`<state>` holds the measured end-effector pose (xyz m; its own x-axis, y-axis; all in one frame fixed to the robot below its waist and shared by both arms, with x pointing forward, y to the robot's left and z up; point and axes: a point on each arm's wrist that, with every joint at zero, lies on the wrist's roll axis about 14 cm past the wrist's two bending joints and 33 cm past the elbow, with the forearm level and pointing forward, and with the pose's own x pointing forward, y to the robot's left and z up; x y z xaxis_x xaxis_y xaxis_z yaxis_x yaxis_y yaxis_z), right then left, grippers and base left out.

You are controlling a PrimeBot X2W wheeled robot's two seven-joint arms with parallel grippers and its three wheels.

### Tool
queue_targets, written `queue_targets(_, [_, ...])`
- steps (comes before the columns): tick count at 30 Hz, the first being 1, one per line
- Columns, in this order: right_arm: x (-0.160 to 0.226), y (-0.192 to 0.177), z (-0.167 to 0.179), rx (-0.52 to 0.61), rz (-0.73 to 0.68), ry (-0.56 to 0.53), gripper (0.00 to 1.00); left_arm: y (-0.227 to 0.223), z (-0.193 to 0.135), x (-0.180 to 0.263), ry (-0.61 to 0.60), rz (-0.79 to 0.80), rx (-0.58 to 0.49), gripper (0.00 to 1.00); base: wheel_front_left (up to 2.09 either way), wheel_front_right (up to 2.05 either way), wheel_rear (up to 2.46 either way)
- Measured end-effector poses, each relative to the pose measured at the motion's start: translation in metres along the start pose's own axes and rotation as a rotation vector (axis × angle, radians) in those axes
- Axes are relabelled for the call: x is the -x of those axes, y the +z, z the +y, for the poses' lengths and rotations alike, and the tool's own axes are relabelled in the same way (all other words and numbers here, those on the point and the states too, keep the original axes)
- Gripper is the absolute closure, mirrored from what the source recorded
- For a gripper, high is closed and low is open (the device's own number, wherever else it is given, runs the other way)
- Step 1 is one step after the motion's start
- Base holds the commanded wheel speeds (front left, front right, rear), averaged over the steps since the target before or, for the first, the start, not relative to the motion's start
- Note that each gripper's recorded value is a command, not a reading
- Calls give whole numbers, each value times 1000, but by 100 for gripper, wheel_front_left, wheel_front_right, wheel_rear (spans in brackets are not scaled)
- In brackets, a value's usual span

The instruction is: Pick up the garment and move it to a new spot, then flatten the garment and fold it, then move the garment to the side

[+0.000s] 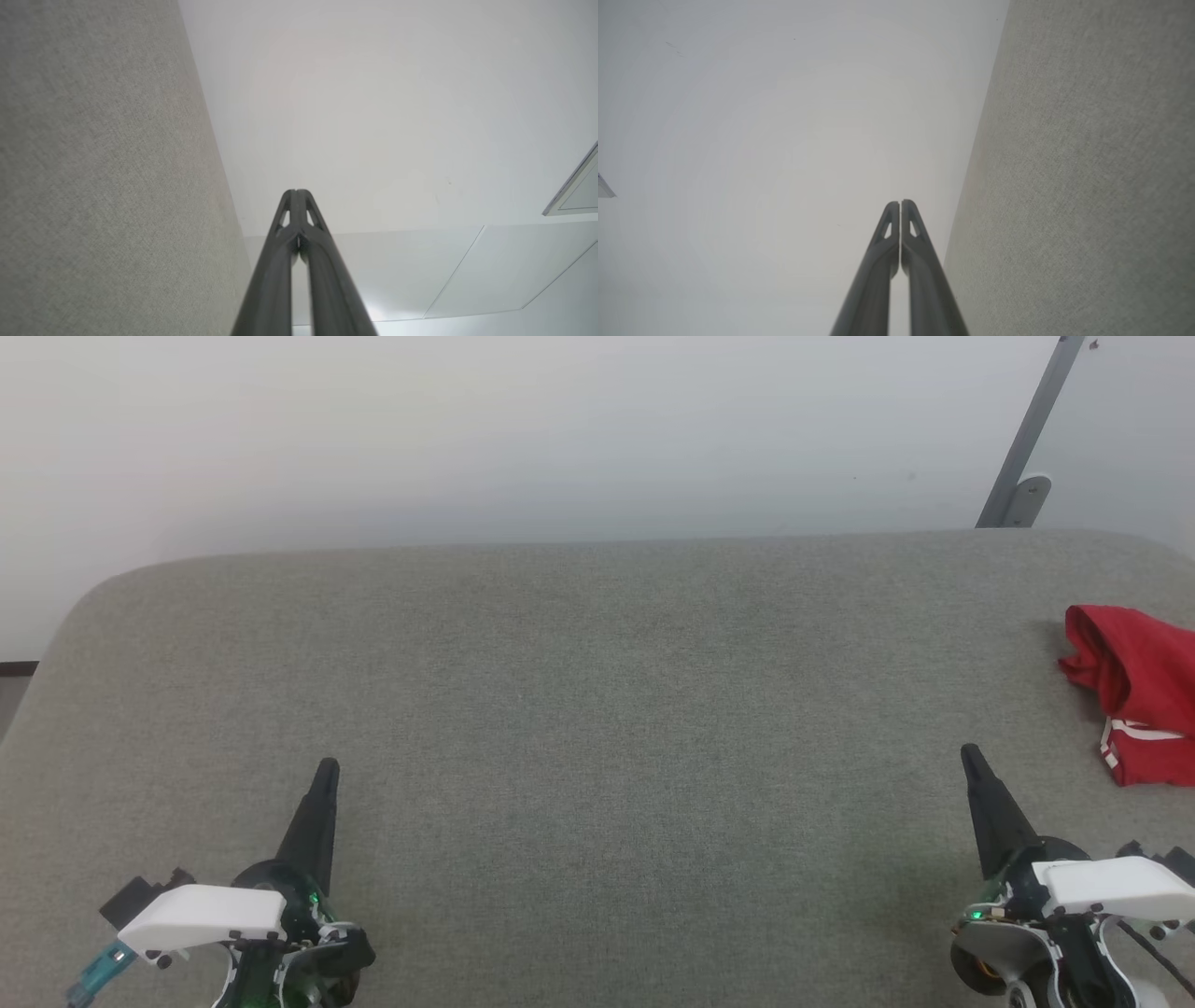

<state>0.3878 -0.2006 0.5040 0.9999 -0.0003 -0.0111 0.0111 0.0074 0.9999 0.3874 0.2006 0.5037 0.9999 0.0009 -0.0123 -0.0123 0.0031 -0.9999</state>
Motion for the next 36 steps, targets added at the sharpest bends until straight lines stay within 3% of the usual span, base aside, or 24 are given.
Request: queue_targets(36, [0, 0, 1, -8, 0, 4, 100, -1, 0, 0, -1, 2, 5, 100, 0, 0, 0])
